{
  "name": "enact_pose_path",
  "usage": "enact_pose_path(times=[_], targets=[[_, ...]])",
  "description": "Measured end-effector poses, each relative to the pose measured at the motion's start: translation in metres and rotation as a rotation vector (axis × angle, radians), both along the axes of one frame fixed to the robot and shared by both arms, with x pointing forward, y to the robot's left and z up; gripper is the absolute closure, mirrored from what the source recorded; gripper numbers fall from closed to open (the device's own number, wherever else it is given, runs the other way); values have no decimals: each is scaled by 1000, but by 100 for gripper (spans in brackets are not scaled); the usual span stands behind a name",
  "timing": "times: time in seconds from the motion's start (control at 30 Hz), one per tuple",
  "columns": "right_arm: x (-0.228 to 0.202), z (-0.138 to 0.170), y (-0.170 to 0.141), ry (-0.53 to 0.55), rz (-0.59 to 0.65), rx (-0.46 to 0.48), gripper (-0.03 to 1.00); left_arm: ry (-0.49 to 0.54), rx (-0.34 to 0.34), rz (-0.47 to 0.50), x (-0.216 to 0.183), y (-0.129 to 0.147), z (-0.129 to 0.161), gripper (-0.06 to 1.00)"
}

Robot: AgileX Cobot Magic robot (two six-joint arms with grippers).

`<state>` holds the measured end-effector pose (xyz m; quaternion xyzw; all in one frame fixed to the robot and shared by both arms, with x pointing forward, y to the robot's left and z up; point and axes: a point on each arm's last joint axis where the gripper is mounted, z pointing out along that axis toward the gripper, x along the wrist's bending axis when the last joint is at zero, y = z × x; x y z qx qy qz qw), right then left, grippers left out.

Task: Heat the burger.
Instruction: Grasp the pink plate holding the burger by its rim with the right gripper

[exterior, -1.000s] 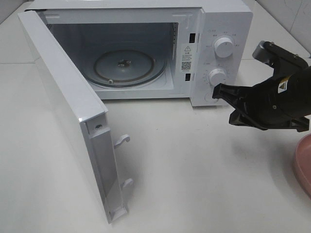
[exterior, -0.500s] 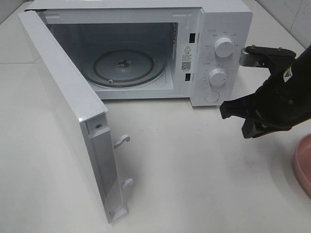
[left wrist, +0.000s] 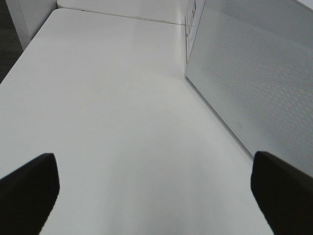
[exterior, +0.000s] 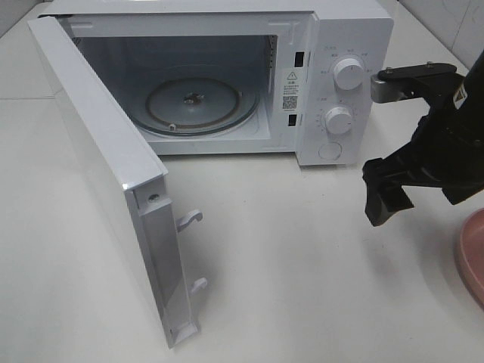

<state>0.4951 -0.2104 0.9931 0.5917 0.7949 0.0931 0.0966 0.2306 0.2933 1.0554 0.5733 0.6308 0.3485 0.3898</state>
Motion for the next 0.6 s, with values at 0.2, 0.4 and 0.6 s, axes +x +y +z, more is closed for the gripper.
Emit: enact_pose_path(times=[0.2,0.4,0.6], targets=[[3,-1,-23,43,-75,-27,0,0,0,0,0,0,0,-4],[4,-1,-48,78,-152,-58,5,0,0,0,0,0,0,-4],[4,-4,-71,98,-226,-77,7,0,0,0,0,0,0,-4]])
